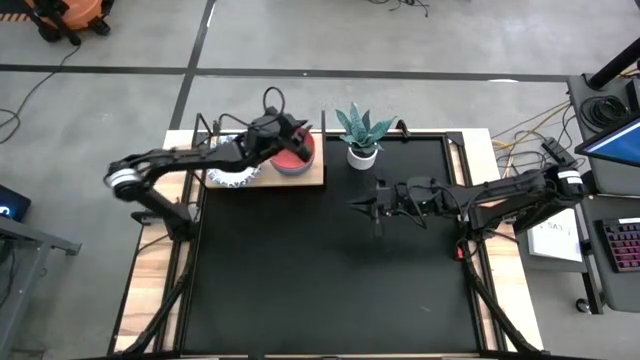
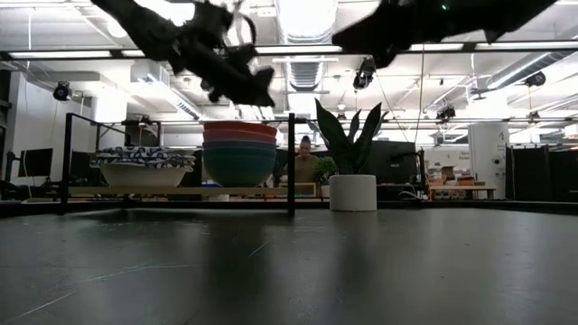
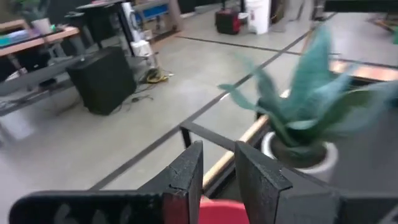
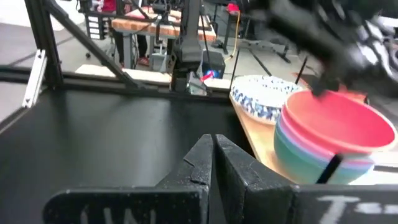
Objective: Place and stack bowls onto a shelf
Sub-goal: Return to Home Position
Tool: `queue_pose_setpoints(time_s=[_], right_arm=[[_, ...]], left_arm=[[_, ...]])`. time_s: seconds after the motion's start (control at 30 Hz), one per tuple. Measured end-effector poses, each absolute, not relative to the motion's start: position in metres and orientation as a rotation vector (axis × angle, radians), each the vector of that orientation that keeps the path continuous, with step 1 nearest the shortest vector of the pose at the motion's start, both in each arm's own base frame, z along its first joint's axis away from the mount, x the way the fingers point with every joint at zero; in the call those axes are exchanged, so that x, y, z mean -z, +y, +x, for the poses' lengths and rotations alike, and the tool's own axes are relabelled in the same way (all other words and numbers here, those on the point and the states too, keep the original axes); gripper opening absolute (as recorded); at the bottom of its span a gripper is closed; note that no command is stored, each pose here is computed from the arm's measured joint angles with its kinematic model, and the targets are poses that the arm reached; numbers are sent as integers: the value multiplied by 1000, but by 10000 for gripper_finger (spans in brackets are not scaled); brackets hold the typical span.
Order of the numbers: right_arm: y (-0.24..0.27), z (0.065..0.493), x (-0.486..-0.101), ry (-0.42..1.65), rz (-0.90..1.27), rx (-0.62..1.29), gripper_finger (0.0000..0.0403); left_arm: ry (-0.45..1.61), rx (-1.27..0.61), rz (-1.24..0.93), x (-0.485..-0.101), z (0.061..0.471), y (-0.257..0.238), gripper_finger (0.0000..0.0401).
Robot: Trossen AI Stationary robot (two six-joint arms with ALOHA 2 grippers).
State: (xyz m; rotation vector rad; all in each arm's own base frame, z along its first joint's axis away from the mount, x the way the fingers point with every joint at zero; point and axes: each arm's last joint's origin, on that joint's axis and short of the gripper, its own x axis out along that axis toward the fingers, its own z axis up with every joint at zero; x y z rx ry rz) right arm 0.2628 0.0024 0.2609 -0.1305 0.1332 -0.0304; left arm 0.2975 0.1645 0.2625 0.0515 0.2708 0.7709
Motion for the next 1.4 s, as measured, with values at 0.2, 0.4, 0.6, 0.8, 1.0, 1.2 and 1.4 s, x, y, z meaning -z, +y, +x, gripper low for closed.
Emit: queue_pose_setpoints(time_s=[0.2, 0.4, 0.6, 0.8, 1.0, 1.2, 1.4], right_arm=[[-3, 235, -240, 158, -132, 44, 9], [-14, 201, -223, 122, -77, 14, 9], [-25, 173, -207, 98, -38, 32, 9], [-25, 150, -192, 62, -15, 14, 9], [-22, 135, -181, 19, -14, 14, 9], [-19, 122, -173, -42, 5, 10, 9], [-17, 114, -180, -104, -29, -18, 9]], left_arm=[[222, -575, 78, -287, 255, 106, 75], [132, -326, 64, -267, 191, 52, 75], [34, -281, 67, -245, 140, 33, 75], [-56, -281, 48, -229, 109, 26, 75], [-63, -280, 13, -219, 88, 21, 75], [-53, -243, -16, -212, 80, 19, 75], [-5, -173, -25, -202, 84, 17, 75]])
